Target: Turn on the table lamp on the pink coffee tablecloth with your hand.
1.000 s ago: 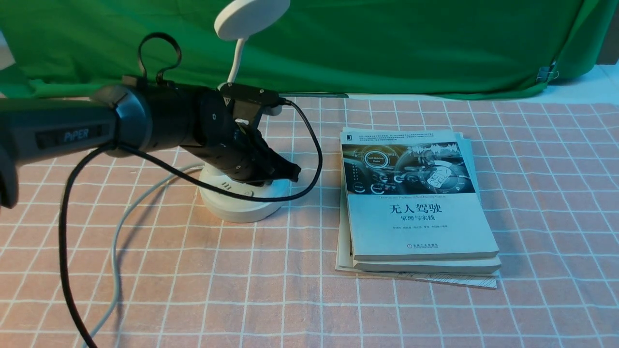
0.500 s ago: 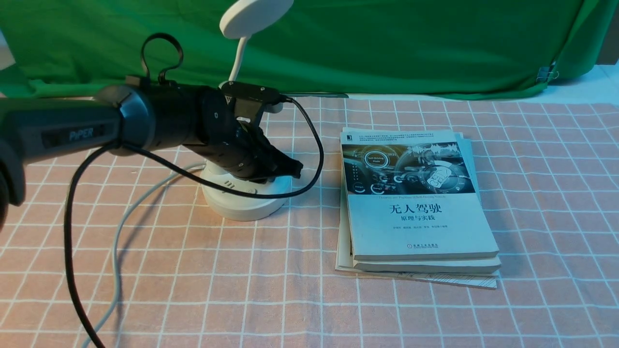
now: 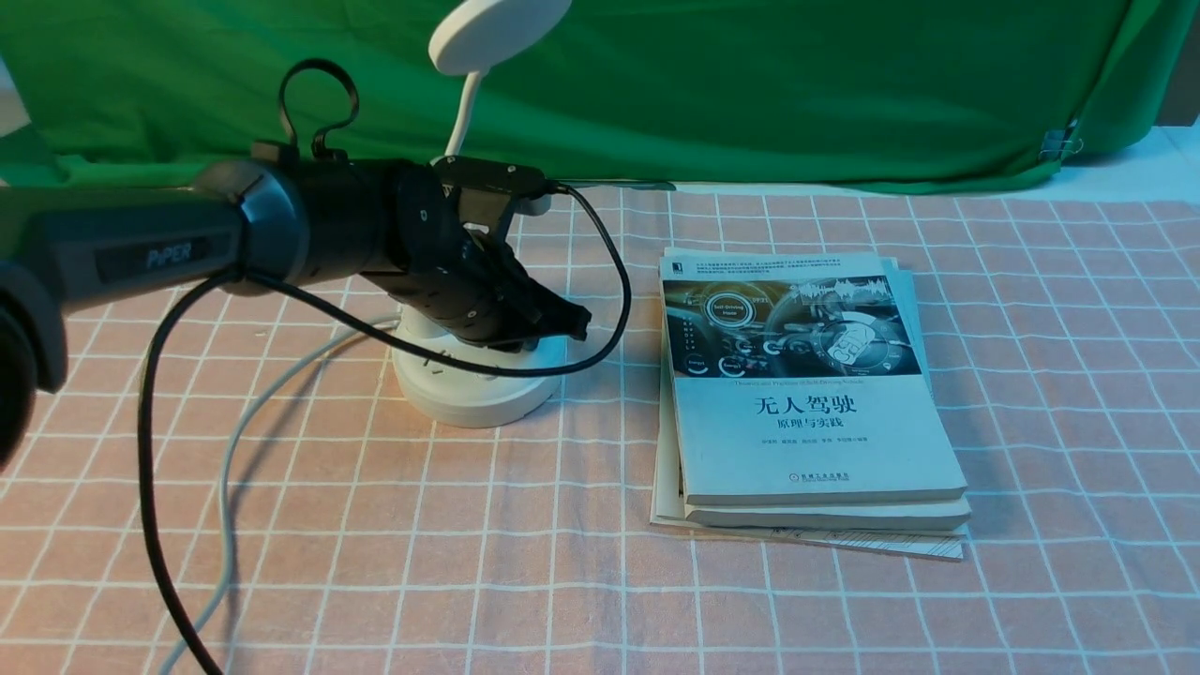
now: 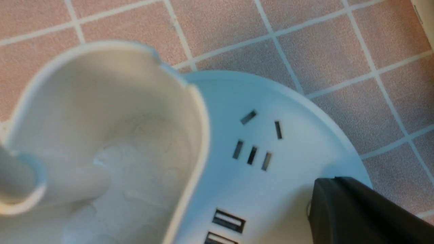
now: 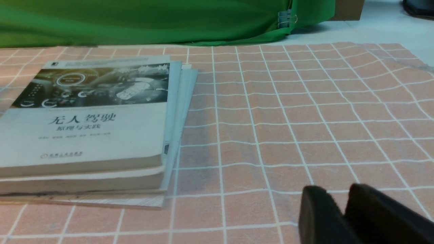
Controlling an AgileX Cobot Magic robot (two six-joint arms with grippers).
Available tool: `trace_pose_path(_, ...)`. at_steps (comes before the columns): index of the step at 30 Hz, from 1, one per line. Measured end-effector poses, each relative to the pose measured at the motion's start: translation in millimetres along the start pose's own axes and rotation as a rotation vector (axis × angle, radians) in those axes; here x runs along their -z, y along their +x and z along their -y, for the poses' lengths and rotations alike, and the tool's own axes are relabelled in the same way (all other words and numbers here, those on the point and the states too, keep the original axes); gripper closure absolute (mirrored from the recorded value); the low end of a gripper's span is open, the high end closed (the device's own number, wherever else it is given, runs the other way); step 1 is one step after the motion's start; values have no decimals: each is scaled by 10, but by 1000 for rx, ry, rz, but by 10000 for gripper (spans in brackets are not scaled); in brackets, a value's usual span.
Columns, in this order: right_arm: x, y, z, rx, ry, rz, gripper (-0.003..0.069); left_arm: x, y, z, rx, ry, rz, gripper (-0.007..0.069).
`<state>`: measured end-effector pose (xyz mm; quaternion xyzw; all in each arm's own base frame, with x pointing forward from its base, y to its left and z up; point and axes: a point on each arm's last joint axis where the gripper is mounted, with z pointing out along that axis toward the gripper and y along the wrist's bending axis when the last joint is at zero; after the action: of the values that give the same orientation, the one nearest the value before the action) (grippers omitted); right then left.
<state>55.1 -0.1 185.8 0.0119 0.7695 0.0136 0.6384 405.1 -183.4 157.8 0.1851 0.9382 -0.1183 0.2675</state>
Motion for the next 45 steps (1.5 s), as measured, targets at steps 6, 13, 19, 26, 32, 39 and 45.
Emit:
trace_pose_path(6, 0, 1, 0, 0, 0, -1, 475, 256, -38, 42, -20, 7, 5, 624)
trace_pose_path(13, 0, 1, 0, 0, 0, -1, 475, 1191, -77, 160, -20, 20, 124, 624)
trace_pose_path(19, 0, 1, 0, 0, 0, -1, 475, 1922, 486, 207, 10, 15, 201, 624)
trace_pose_path(26, 0, 1, 0, 0, 0, -1, 475, 2583, 1190, 234, 51, 21, 390, 624)
trace_pose_path(32, 0, 0, 0, 0, 0, 0, 475, 2918, 1656, 242, 26, 21, 530, 624)
trace_pose_path(39, 0, 0, 0, 0, 0, 0, 475, 3143, 1908, 252, 7, 28, 661, 624)
trace_pose_path(45, 0, 0, 0, 0, 0, 0, 475, 3187, 1926, 238, -30, -4, 686, 624)
